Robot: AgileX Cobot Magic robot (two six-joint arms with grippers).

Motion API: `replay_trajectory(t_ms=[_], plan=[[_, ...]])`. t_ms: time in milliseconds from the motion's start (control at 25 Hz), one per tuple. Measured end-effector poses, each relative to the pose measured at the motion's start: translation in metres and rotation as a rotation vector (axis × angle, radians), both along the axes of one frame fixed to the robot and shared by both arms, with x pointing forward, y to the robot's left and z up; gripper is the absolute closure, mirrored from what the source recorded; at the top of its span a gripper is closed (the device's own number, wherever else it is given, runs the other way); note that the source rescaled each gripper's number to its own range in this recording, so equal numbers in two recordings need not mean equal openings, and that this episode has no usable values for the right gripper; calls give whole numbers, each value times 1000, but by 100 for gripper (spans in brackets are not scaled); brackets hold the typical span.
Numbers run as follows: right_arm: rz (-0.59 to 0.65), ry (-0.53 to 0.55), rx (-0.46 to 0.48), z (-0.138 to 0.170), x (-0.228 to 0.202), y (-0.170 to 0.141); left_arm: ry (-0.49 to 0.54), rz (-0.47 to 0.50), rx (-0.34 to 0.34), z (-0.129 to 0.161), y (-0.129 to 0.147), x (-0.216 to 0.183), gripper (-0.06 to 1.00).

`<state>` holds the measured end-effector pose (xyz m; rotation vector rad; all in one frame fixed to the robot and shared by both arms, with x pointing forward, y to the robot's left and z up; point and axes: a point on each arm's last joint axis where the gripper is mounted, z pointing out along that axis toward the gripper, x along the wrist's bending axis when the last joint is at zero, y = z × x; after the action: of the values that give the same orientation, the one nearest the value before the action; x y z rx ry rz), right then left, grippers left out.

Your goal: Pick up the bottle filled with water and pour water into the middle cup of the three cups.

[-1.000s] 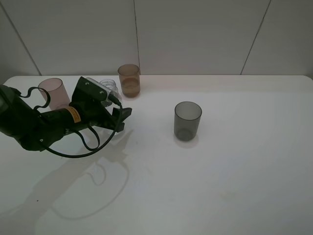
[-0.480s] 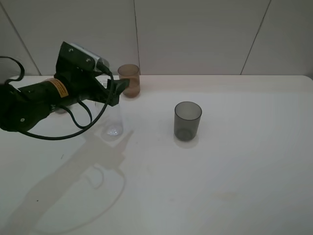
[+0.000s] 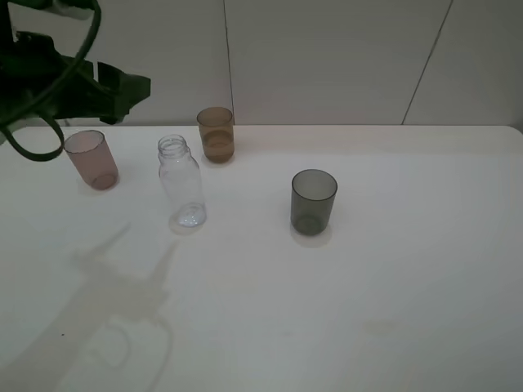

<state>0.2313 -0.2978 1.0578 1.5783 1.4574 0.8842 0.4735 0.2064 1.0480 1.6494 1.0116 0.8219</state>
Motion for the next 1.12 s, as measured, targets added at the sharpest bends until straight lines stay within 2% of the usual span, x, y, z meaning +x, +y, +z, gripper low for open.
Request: replay_trajectory(t_ms=[160,360,520,760,1000,1120], plan=[[0,0,0,0,0,0,84,66,37,20,19,-33,-1],[0,0,0,0,0,0,163,131,36,37,41,-79,-1],[0,0,0,0,0,0,150,162,22,51,60,-121,-1],[0,0,0,0,0,0,113,208,-46,73,88,-186,-1],[0,0,0,0,0,0,153,230,-58,69,105,-229,-1],[0,0,0,0,0,0,158,209,-16,60,108,-239,-1]])
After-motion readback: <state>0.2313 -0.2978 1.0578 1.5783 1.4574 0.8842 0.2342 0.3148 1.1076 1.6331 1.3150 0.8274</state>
